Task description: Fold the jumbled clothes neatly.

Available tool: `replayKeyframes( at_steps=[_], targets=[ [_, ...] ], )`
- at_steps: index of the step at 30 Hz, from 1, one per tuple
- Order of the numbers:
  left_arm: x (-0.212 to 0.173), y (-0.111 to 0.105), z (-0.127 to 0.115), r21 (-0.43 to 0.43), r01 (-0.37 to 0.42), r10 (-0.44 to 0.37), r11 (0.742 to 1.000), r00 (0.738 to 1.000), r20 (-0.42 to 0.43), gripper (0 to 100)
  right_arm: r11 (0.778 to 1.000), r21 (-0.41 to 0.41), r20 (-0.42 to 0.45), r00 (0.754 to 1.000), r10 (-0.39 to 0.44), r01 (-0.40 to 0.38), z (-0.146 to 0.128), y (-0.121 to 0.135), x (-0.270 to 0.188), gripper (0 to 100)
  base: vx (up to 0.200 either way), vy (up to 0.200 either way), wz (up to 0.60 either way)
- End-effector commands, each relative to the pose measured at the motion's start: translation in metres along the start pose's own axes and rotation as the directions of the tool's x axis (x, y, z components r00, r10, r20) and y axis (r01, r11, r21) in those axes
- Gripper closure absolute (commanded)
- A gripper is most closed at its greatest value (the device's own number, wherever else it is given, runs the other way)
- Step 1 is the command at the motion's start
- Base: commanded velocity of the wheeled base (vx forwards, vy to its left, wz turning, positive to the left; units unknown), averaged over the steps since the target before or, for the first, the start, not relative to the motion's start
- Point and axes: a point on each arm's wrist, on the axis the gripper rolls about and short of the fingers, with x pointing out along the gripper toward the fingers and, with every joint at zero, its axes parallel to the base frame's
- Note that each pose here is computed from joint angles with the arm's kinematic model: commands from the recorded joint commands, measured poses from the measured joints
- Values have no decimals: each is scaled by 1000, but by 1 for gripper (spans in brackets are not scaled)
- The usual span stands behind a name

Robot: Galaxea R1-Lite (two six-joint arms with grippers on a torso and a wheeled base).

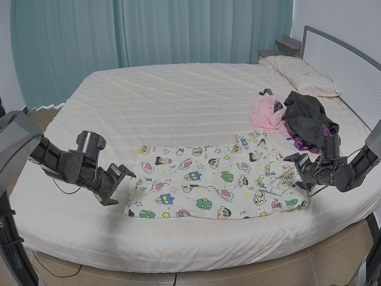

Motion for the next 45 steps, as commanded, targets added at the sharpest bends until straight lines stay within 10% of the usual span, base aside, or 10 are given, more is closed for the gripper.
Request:
replayKeyframes(
  at_steps=[1, 24, 25, 45],
  targets=[
    [-52, 17, -29, 25, 85, -86, 996, 996, 32, 0, 999, 31, -35, 999, -37, 38, -15, -7, 5, 0, 0, 0, 0],
    [-48, 30, -50, 28, 100, -100, 995, 995, -3, 0, 996, -19, 15, 996, -88, 88, -20, -10, 54, 0, 0, 0, 0],
    [-48, 30, -50, 28, 100, -100, 995, 995, -3, 0, 996, -19, 15, 996, -88, 88, -20, -10, 54, 100, 0, 0, 0],
    [-48, 30, -48, 27, 103, -103, 994, 995, 0, 0, 992, -92, 64, 995, -77, 82, -19, 3, 9, 100, 0, 0, 0]
  ],
)
